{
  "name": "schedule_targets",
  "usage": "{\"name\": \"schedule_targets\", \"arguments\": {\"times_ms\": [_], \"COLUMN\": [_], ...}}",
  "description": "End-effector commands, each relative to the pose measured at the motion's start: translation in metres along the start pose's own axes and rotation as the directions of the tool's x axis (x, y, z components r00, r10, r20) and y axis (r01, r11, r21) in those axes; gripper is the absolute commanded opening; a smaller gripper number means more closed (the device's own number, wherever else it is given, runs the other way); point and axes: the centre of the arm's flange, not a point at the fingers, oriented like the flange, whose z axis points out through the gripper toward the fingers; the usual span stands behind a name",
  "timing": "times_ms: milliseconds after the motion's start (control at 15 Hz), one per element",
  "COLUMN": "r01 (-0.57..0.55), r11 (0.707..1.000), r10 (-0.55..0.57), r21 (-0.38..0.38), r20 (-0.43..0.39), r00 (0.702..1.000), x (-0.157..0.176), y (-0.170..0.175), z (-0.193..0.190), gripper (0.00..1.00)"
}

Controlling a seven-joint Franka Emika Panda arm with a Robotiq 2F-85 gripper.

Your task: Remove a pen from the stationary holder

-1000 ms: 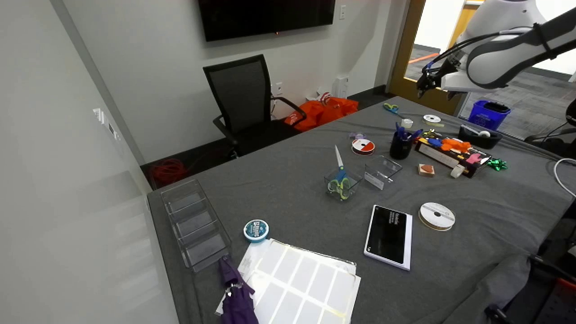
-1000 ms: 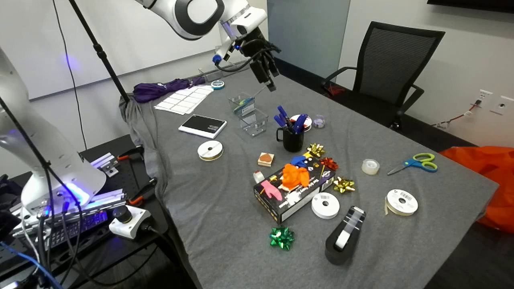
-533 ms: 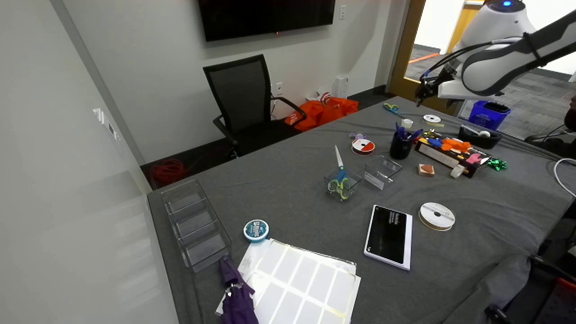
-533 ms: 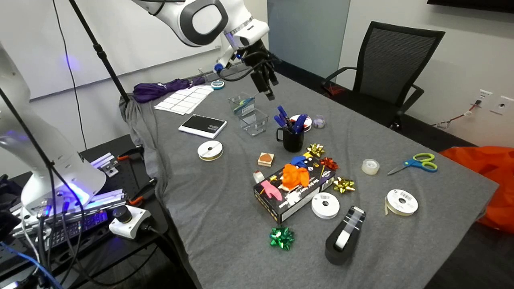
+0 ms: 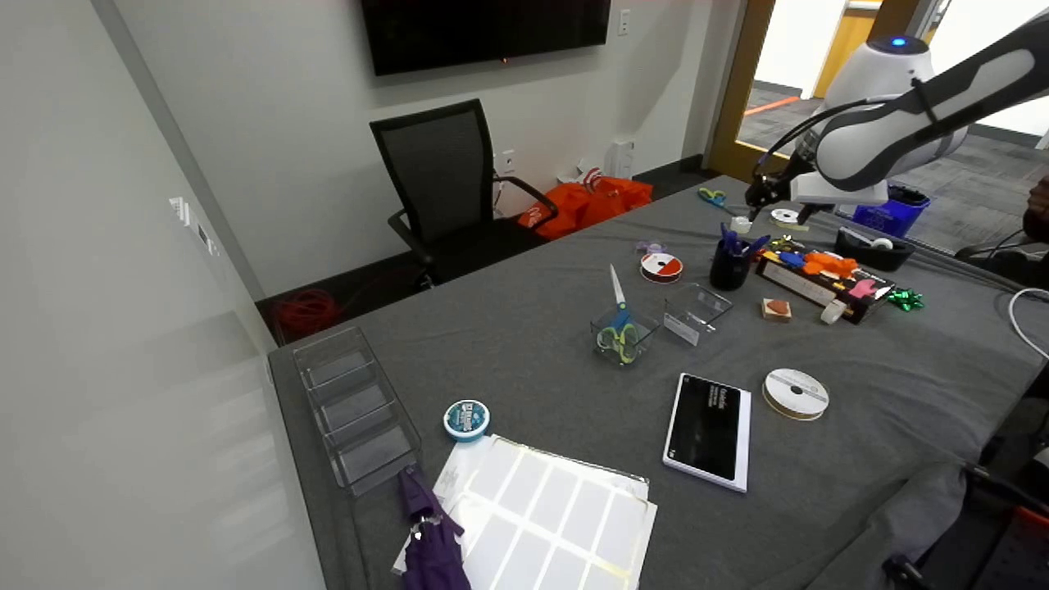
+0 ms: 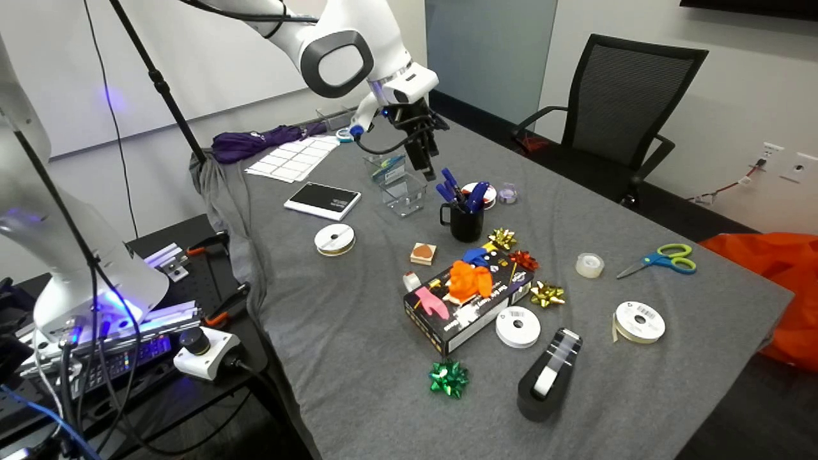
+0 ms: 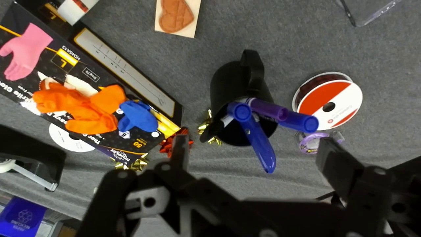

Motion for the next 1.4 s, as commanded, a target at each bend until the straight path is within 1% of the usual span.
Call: {"name": "schedule_targets", "arguments": {"times_ms": [0,467,1000,1067,1133,1333], "r01": [0.015,0.015,0.034,0.036,0.036,0.037], "r11": [1.000,1.000,0.998,0.997,0.997,0.997], "r10": [-0.015,-0.015,-0.033,-0.034,-0.035,-0.036], "r21": [0.006,-0.024,-0.059,-0.061,-0.063,-0.066], "r20": [0.018,0.008,0.024,0.026,0.025,0.024], "r00": [1.000,1.000,0.999,0.999,0.999,0.999], "x": [0.013,0.019,0.014,0.014,0.014,0.014], "y": [-0.001,0.002,0.014,0.014,0.014,0.015], "z": [0.018,0.040,0.064,0.065,0.066,0.069], "gripper": [1.00,1.00,1.00,0.93,0.74,0.51]}}
